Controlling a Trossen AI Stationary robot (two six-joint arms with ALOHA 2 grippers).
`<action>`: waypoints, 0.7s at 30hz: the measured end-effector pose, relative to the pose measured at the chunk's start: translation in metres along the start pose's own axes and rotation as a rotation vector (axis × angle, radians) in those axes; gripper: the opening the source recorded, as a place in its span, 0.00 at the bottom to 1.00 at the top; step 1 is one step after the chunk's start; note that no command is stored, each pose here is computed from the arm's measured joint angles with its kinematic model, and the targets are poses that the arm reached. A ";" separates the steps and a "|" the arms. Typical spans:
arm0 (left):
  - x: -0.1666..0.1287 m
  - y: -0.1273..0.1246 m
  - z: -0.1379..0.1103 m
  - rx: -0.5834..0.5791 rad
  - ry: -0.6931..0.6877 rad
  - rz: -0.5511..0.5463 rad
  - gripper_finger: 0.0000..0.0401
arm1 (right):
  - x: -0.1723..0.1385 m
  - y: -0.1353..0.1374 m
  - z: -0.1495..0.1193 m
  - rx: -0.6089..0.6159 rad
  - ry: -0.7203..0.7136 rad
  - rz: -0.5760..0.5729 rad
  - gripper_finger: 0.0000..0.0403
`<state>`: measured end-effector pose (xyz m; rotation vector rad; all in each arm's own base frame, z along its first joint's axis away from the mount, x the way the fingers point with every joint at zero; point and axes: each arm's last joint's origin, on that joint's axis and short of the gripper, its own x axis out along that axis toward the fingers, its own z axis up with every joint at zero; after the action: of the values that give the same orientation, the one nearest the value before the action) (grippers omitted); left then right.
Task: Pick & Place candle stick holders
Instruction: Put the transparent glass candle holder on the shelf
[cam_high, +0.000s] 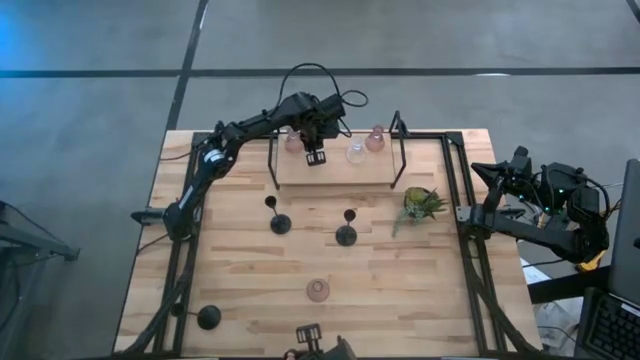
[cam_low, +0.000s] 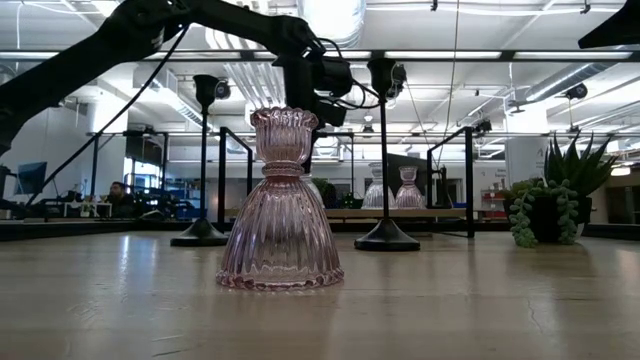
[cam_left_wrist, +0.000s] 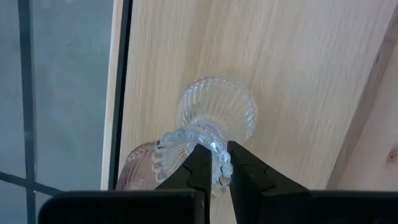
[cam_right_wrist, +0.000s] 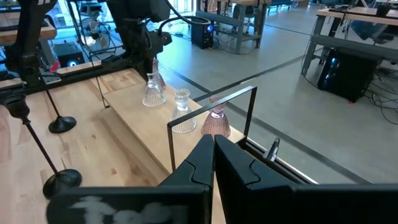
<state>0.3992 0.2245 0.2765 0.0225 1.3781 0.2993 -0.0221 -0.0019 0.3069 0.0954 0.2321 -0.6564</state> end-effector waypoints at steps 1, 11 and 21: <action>0.000 0.000 0.000 0.000 -0.001 0.001 0.08 | 0.000 0.000 0.000 0.000 0.000 0.000 0.02; 0.001 -0.001 0.003 0.001 -0.030 0.000 0.08 | 0.000 0.000 0.000 0.000 0.000 0.000 0.02; 0.002 -0.001 0.005 -0.005 -0.047 -0.010 0.13 | 0.000 0.000 0.000 0.000 0.000 0.000 0.02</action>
<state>0.4048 0.2244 0.2758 0.0178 1.3309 0.2923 -0.0221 -0.0019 0.3069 0.0954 0.2323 -0.6563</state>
